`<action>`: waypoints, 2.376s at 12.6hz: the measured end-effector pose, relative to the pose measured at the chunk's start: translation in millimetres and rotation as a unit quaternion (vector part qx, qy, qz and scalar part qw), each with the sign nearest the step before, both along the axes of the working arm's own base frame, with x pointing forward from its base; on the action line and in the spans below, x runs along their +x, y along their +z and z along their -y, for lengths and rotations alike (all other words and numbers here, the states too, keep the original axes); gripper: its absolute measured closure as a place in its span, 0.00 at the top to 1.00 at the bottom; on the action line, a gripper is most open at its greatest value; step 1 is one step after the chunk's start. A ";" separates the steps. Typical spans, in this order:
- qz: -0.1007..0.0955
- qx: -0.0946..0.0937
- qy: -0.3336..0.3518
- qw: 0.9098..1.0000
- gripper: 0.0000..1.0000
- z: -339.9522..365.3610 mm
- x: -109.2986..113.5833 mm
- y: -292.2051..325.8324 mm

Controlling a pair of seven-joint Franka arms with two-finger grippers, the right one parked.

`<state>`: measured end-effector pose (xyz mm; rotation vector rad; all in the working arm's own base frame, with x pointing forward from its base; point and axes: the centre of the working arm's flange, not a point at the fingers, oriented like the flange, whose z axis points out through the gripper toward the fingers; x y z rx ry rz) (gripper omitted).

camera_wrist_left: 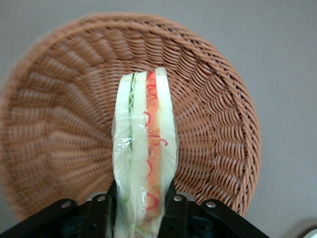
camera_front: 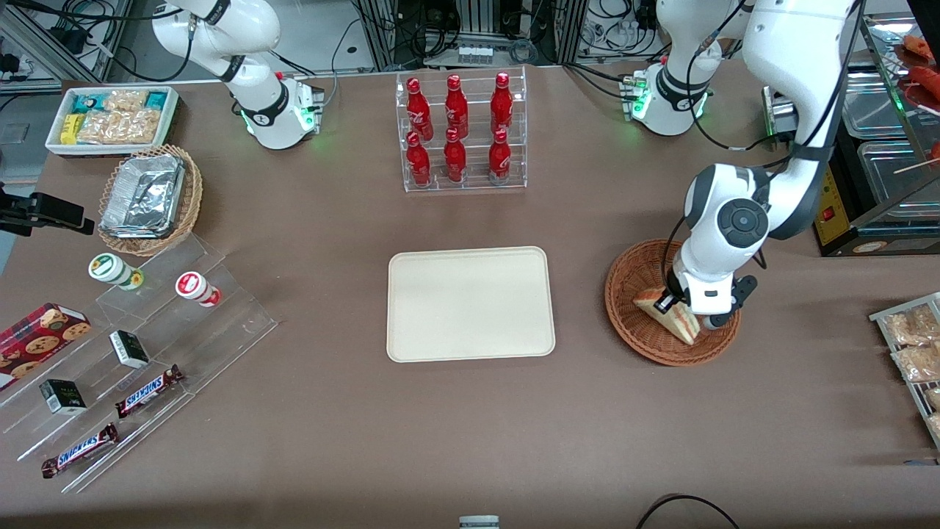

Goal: Place sandwich from basket to tray
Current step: 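Lift the sandwich and carry it over the cream tray, then lower the sandwich upright onto the tray and open the left gripper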

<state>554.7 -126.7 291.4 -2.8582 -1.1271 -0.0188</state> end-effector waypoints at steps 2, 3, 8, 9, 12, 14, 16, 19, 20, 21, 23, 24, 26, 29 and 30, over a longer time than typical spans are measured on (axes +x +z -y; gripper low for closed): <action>-0.015 0.016 -0.002 1.000 0.28 4.6 9.3 59.6; -0.015 0.018 -0.009 1.000 0.23 16.7 13.1 95.3; 0.006 -0.021 -0.125 0.992 0.15 177.1 -6.8 166.5; -0.002 -0.034 -0.149 0.988 0.15 208.7 -12.0 157.2; -0.013 -0.077 -0.219 0.973 0.15 287.4 -16.9 114.6; -0.001 -0.076 -0.280 0.957 0.15 333.9 -33.9 79.8; 0.011 -0.064 -0.337 0.939 0.15 377.2 -61.3 38.4; 0.004 -0.049 -0.374 0.926 0.15 399.8 -80.5 -10.1; 0.001 -0.044 -0.376 0.925 0.15 398.5 -78.9 -19.6; 0.002 -0.041 -0.379 0.925 0.15 397.7 -76.4 -27.4; 0.010 -0.048 -0.381 0.923 0.15 399.2 -72.6 -37.7; 0.011 -0.049 -0.380 0.924 0.15 398.3 -70.7 -41.8; 0.007 -0.049 -0.377 0.925 0.15 396.0 -68.7 -51.3; 0.010 -0.054 -0.377 0.925 0.24 397.2 -67.1 -53.4; 0.011 -0.054 -0.377 0.925 0.35 397.3 -66.5 -52.6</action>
